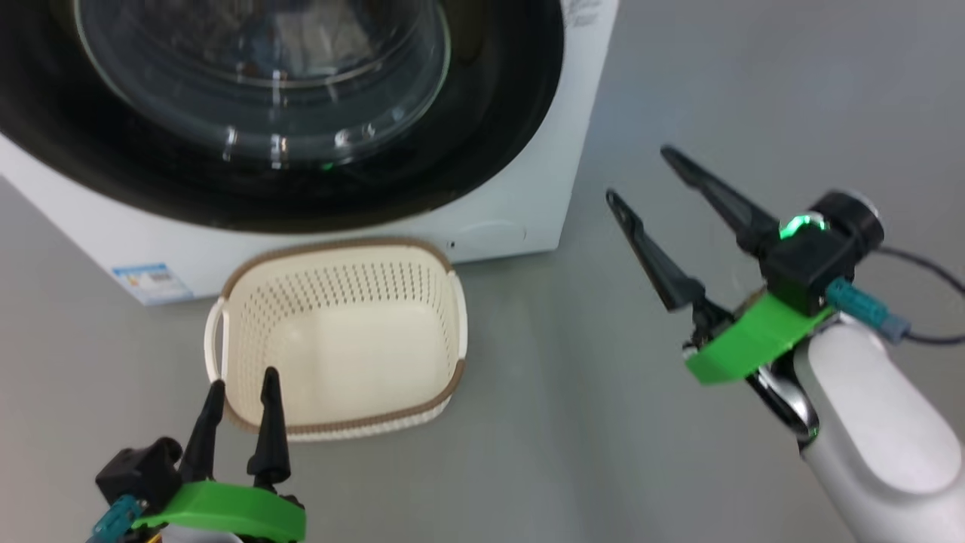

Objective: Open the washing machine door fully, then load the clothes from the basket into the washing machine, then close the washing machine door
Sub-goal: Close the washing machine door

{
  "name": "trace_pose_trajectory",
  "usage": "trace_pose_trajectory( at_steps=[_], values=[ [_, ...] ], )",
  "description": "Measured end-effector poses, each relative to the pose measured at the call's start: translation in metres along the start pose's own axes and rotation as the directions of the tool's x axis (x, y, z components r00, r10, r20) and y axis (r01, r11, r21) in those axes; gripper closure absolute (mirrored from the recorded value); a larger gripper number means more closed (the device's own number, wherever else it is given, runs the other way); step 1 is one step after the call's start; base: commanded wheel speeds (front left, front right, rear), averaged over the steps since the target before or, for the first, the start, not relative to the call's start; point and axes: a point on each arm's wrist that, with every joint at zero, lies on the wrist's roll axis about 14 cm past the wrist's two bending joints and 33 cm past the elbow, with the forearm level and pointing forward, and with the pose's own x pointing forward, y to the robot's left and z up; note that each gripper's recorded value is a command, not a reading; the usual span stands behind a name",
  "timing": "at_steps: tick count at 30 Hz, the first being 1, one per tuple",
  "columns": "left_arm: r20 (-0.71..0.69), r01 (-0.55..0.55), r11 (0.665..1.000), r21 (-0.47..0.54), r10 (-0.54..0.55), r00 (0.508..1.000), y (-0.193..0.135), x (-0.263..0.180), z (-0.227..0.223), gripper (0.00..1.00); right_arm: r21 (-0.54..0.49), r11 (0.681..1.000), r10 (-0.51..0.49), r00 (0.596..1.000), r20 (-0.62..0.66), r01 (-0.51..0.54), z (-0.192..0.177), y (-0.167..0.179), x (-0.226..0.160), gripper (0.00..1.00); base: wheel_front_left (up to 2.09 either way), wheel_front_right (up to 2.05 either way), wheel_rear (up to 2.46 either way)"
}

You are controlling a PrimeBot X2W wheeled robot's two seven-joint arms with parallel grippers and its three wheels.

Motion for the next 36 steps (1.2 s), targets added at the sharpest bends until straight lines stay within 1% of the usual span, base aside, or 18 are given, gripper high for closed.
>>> trace_pose_trajectory(
  at_steps=[4, 7, 13, 17, 18, 20, 22, 28, 36],
  values=[
    [0.023, 0.027, 0.999, -0.016, -0.027, 0.999, -0.011, -0.008, 0.009, 0.00, -0.010, 0.999, -0.049, 0.999, 0.009, 0.049, 0.012, -0.005, -0.027, 0.00, 0.00, 0.00, 0.00],
    [0.031, 0.039, 0.999, -0.016, -0.039, 0.999, -0.016, -0.017, 0.012, 0.00, 0.003, 0.994, -0.108, 0.994, 0.024, 0.108, 0.021, -0.011, -0.050, 0.00, 0.00, 0.00, 0.00],
    [0.064, 0.054, 0.999, -0.005, -0.053, 0.997, -0.022, -0.030, 0.024, 0.00, 0.002, 0.978, -0.209, 0.978, -0.009, 0.209, 0.015, -0.016, -0.096, 0.00, 0.00, 0.00, 0.00],
    [0.074, 0.048, 0.999, -0.001, -0.048, 0.996, -0.021, -0.041, 0.027, 0.00, 0.018, 0.963, -0.268, 0.963, -0.011, 0.268, 0.015, -0.015, -0.118, 0.00, 0.00, 0.00, 0.00],
    [0.074, 0.046, 0.999, 0.000, -0.046, 0.996, -0.020, -0.043, 0.027, 0.00, 0.020, 0.958, -0.285, 0.958, -0.012, 0.285, 0.015, -0.015, -0.124, 0.00, 0.00, 0.00, 0.00],
    [0.082, 0.044, 0.999, 0.009, -0.044, 0.996, -0.021, -0.048, 0.029, 0.00, 0.040, 0.937, -0.347, 0.937, -0.022, 0.348, 0.013, -0.020, -0.142, 0.00, 0.00, 0.00, 0.00],
    [0.095, 0.038, 0.999, 0.014, -0.039, 0.995, -0.020, -0.051, 0.033, 0.00, 0.052, 0.923, -0.380, 0.924, -0.036, 0.382, 0.009, -0.020, -0.155, 0.00, 0.00, 0.00, 0.00],
    [0.108, 0.019, 1.000, 0.023, -0.021, 0.994, -0.014, -0.059, 0.037, 0.00, 0.079, 0.901, -0.421, 0.904, -0.080, 0.426, -0.003, -0.014, -0.175, 0.00, 0.00, 0.00, 0.00],
    [0.131, 0.000, 0.999, 0.048, -0.006, 0.991, -0.008, -0.069, 0.043, 0.00, 0.088, 0.859, -0.492, 0.860, -0.133, 0.505, -0.017, -0.021, -0.200, 0.00, 0.00, 0.00, 0.00]
  ],
)
